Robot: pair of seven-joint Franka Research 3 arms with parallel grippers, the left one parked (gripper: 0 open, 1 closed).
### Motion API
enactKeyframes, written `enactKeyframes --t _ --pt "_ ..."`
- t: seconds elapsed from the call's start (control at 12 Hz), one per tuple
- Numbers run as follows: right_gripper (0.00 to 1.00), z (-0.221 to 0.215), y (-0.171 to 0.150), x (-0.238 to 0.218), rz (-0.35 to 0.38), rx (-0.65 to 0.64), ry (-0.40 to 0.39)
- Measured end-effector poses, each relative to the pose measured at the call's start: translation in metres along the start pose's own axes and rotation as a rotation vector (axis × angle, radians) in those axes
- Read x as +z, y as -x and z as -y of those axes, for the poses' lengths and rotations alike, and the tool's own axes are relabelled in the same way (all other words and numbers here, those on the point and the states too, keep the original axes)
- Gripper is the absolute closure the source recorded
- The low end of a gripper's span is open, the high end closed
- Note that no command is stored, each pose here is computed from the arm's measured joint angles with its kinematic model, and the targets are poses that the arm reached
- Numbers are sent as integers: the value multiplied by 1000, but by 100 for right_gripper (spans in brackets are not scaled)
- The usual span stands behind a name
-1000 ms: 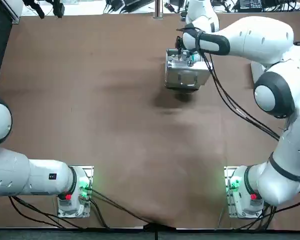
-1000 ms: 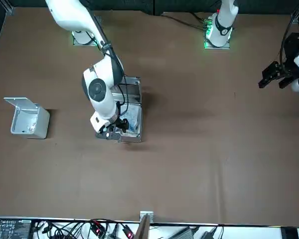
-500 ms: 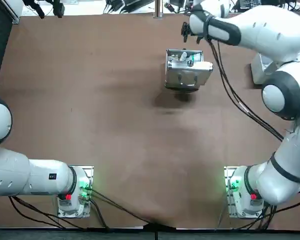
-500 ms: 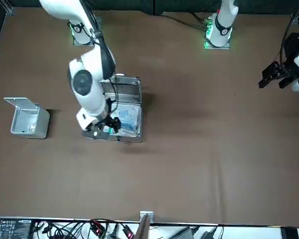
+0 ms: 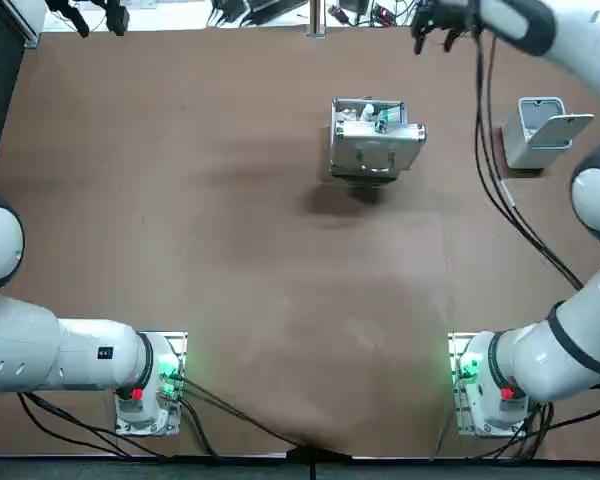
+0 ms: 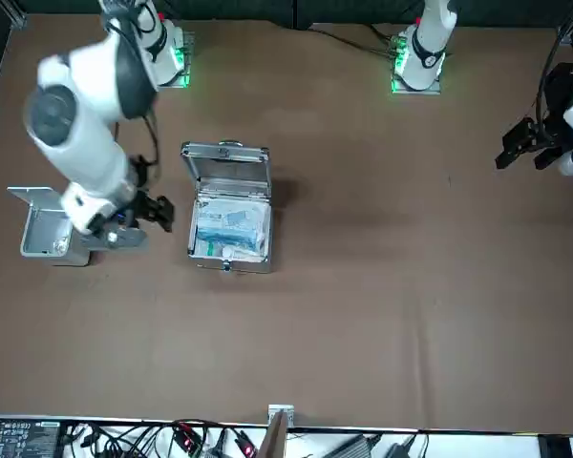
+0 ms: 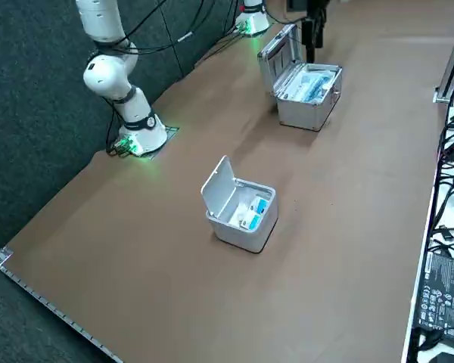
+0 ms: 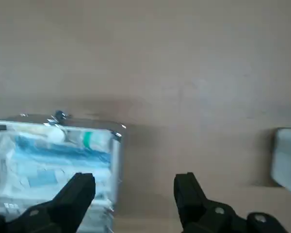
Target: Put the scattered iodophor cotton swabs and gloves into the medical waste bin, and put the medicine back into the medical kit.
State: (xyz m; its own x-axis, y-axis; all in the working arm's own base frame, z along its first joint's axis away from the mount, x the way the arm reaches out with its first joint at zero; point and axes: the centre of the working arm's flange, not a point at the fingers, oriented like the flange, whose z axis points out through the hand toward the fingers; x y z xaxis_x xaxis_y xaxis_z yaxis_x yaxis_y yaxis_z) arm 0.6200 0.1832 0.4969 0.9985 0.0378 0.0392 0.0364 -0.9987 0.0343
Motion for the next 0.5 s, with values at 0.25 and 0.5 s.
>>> enactKeyframes --t 0.25,0.5 --pt "0 -39 15 -40 20 8 8" --pt "0 -69 25 -61 35 49 12"
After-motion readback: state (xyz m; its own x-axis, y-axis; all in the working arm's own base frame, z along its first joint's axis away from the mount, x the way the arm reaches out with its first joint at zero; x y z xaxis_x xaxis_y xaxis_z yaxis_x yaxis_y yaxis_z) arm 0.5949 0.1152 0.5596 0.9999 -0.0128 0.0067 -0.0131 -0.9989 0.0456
